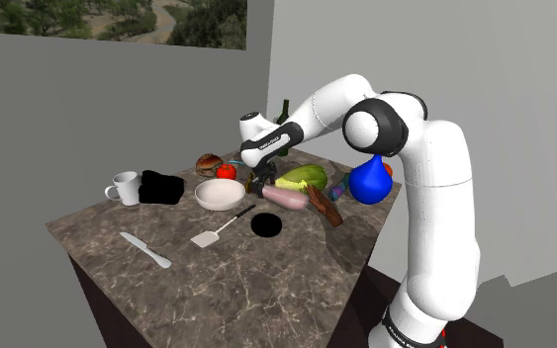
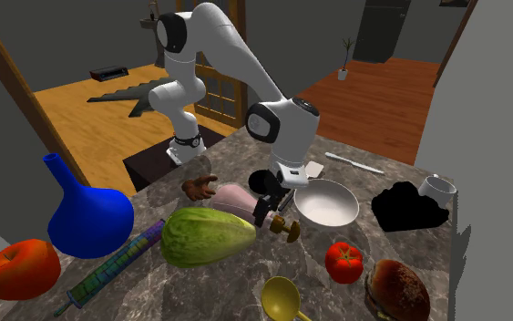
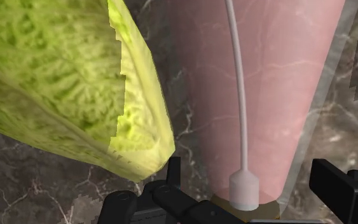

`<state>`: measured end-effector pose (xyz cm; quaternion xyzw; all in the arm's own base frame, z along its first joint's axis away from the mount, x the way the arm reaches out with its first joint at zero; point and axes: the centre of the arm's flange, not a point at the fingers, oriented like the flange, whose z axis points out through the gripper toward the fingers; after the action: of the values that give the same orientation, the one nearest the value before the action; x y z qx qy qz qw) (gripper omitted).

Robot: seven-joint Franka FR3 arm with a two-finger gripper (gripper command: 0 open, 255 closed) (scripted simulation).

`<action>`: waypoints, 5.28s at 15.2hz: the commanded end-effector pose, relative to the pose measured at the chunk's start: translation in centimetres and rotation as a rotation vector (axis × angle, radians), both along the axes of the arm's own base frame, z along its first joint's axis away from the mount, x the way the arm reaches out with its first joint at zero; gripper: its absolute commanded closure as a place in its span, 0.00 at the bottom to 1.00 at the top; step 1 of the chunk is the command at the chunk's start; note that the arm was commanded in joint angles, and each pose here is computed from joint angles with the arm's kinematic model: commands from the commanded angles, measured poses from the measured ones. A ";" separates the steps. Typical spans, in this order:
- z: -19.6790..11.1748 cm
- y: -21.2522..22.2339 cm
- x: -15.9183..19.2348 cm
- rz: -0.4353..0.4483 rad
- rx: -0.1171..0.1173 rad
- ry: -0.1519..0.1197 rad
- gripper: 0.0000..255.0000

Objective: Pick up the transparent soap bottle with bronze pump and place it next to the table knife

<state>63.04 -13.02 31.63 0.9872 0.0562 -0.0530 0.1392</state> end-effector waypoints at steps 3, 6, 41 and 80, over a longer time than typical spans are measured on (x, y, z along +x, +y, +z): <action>0.0 0.0 0.0 0.000 0.000 0.000 1.00; 0.0 0.0 0.0 0.000 0.000 0.000 1.00; 15.8 0.0 0.0 0.000 0.000 0.000 1.00; 11.1 34.6 -10.7 0.000 0.000 0.000 1.00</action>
<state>52.25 21.58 43.32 0.9872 0.0562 -0.0534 0.1393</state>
